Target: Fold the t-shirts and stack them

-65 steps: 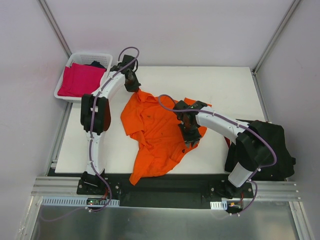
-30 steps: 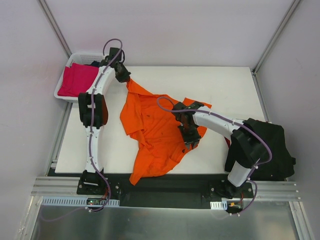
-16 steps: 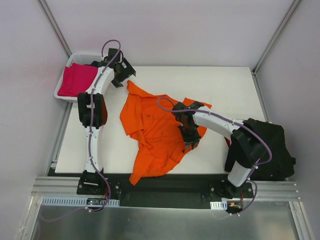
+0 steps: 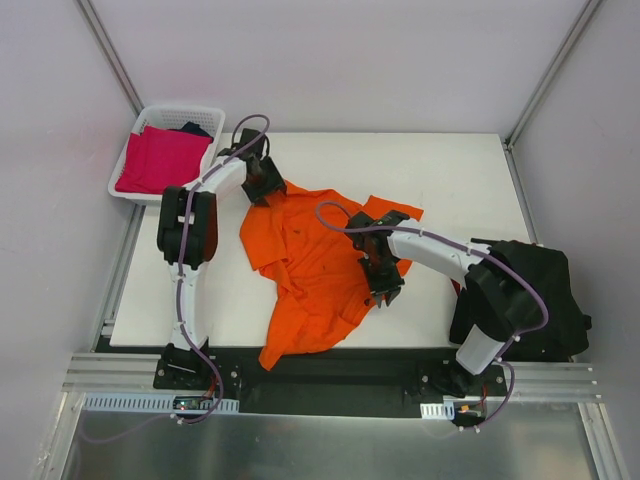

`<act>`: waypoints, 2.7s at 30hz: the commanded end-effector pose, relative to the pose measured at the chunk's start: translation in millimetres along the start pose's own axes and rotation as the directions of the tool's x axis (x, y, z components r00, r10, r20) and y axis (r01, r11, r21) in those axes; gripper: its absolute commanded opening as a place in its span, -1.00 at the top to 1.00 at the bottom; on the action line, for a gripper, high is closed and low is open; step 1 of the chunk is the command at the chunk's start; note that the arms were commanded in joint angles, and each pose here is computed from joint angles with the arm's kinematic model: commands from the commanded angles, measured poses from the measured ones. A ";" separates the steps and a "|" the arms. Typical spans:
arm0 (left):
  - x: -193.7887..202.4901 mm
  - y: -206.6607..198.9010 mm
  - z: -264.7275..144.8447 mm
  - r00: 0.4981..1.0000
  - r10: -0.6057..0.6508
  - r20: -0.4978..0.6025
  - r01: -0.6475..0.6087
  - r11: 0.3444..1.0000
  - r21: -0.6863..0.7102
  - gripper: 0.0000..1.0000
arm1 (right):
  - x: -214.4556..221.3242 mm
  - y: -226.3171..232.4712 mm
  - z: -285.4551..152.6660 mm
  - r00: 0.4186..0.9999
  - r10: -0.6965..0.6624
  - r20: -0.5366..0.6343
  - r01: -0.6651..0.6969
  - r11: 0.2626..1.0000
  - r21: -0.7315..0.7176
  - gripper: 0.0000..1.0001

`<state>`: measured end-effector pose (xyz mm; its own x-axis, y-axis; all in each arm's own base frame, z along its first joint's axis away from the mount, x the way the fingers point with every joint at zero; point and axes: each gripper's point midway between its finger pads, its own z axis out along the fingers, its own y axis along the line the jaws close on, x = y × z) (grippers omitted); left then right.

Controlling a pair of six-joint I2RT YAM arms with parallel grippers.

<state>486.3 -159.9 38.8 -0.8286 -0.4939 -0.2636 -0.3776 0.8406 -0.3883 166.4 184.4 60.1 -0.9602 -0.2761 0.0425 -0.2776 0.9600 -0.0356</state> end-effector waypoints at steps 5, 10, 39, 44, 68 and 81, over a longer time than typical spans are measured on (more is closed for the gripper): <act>-48.5 -19.1 -38.1 0.986 0.038 0.160 -0.047 0.998 0.051 -0.50 | 5.1 -2.9 -13.9 0.999 0.023 0.034 -0.022 1.000 -0.004 0.47; -60.7 -16.9 -51.6 0.978 0.048 0.203 -0.056 0.998 0.034 -0.54 | 2.0 -1.8 -14.5 0.999 0.020 0.038 -0.019 1.000 -0.004 0.47; -94.4 25.8 -46.2 0.974 0.026 0.223 -0.012 0.998 -0.062 -0.46 | -0.8 -1.1 -14.3 1.000 0.008 0.024 -0.009 1.000 0.009 0.48; -86.6 23.9 -33.5 0.983 0.019 0.180 -0.012 0.999 -0.037 -0.36 | 1.1 -2.8 -13.0 1.000 0.010 0.016 -0.010 1.000 0.015 0.48; -90.3 6.4 -41.2 0.984 -0.023 0.177 0.018 0.999 0.032 1.00 | -0.7 -2.4 -10.5 1.000 -0.007 0.005 0.007 1.000 0.023 0.49; -101.3 -94.8 -61.8 0.994 -0.089 0.059 0.058 0.915 0.400 1.00 | -2.4 -1.6 -9.9 1.000 -0.012 0.003 0.012 1.000 0.024 0.49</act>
<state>571.5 -140.1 141.1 -0.7252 -0.5850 -0.3631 -0.2920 0.7389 -0.6072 167.9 185.0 61.5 -0.9593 -0.2790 0.0432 -0.2808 0.9587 -0.0441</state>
